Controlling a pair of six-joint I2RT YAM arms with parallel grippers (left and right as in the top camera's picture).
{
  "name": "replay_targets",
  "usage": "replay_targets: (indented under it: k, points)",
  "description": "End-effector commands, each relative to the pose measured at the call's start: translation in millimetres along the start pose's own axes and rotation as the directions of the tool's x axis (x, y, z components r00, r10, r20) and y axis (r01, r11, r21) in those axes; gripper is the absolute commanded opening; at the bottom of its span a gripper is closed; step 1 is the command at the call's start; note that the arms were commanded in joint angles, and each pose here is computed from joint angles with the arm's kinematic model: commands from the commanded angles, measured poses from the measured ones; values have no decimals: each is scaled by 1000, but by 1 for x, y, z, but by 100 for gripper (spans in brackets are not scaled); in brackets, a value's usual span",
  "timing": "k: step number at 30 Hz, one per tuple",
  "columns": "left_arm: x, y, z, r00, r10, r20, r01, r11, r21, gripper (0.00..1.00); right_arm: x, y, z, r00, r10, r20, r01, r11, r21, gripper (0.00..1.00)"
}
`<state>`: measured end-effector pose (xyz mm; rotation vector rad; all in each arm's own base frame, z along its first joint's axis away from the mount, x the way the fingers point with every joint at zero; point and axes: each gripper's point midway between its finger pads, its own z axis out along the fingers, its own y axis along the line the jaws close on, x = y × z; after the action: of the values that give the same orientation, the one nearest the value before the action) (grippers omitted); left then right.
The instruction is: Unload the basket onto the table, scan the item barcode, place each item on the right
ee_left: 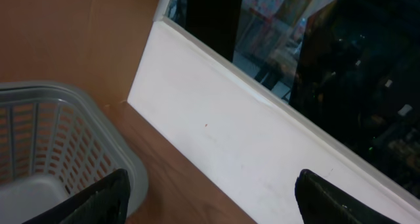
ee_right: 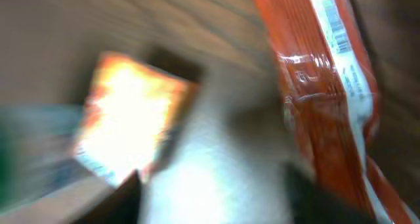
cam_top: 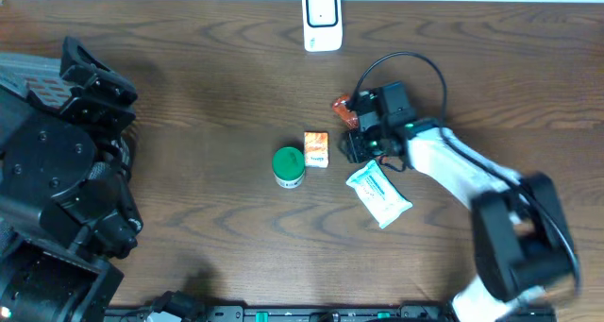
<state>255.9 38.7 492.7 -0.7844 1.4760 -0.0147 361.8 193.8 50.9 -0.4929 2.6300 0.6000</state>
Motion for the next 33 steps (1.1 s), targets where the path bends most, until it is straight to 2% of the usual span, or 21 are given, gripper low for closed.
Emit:
replay_targets:
  k: [1,4,7,9,14,18,22,28,33]
  points:
    - [-4,3,-1,1000,10,15,-10,1000,-14,81,-42,31,-75,987,7,161,23,983,-182,99]
    - [-4,3,-1,1000,10,15,-10,1000,-14,81,-36,30,-106,986,51,161,-11,970,-242,99]
    - [-4,3,-1,1000,10,15,-10,1000,-14,81,-25,-5,-110,988,24,154,-10,996,-90,99]
    - [-4,3,-1,1000,10,15,-10,1000,-14,81,-16,-20,-100,990,64,129,-53,995,-83,99]
    - [-4,3,-1,1000,9,15,-9,1000,-13,81,3,-42,-68,976,211,47,-192,945,-264,99]
    - [-4,3,-1,1000,10,15,-10,1000,-14,81,-9,-59,-47,964,249,93,-193,895,-402,99]
    - [-4,3,-1,1000,10,15,-10,1000,-14,81,-2,-70,-19,948,316,38,-259,834,-487,99]
    - [-4,3,-1,1000,10,16,-10,1000,-14,81,26,-78,10,940,336,-56,-321,817,-480,99]
    - [-4,3,-1,1000,10,16,-10,1000,-14,80,57,-89,21,924,348,-161,-382,860,-337,99]
